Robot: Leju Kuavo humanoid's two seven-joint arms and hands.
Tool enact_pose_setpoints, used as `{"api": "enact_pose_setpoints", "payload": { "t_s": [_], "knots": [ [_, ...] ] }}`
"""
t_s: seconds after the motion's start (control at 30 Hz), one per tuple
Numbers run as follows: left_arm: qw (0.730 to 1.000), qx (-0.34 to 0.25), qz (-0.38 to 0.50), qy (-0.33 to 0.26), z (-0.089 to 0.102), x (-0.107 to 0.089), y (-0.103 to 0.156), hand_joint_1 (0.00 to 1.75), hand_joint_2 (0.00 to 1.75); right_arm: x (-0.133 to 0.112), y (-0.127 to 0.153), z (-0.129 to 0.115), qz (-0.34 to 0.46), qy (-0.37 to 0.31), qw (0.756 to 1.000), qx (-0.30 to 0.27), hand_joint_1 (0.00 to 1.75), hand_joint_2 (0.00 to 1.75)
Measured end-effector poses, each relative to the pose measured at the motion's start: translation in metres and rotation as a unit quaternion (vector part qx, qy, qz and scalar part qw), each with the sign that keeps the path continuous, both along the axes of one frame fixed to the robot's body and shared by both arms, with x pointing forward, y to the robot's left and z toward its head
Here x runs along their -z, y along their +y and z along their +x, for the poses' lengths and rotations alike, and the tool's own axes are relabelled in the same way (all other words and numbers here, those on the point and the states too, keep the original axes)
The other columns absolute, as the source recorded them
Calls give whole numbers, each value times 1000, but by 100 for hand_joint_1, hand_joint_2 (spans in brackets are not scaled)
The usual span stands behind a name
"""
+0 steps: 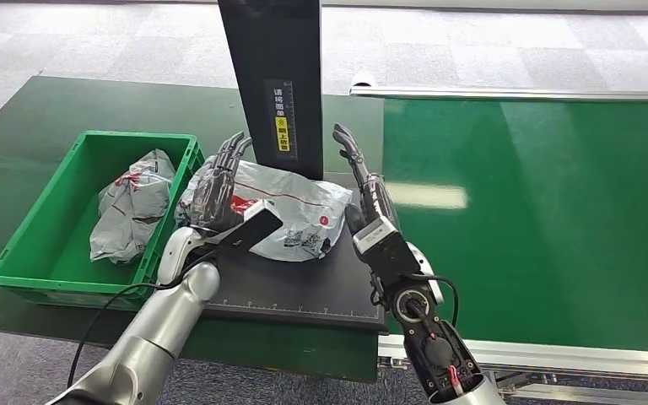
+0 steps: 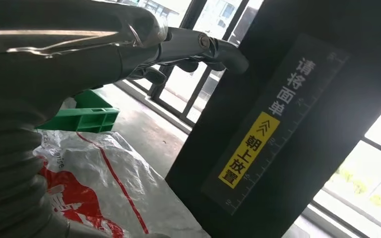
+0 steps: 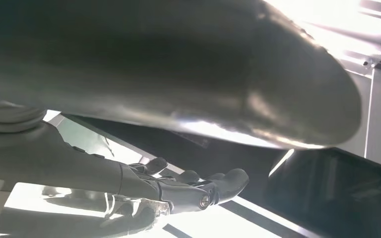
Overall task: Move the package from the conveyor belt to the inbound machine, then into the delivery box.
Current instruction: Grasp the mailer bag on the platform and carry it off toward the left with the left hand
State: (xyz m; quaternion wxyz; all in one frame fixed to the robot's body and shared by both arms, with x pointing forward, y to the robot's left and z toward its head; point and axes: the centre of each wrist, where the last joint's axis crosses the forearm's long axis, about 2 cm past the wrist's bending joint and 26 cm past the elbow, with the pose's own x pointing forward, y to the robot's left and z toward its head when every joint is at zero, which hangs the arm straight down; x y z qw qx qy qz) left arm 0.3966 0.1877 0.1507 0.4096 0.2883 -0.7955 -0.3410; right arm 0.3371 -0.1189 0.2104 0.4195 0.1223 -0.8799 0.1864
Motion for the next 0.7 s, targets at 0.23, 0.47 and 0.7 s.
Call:
{"api": "enact_pose_setpoints", "payload": {
  "t_s": [0.23,0.47,0.7],
  "knots": [
    [993,27,63,94,11,8,-17,0,175,-1,-1,-1,10,-4,1000,-1,0,175],
    [975,48,123,180,2,31,-25,0,175,-2,-1,-1,15,-3,1000,-2,0,175],
    [959,57,169,221,1,36,-29,0,175,-3,-1,0,23,-5,1000,-6,0,175]
  ]
}}
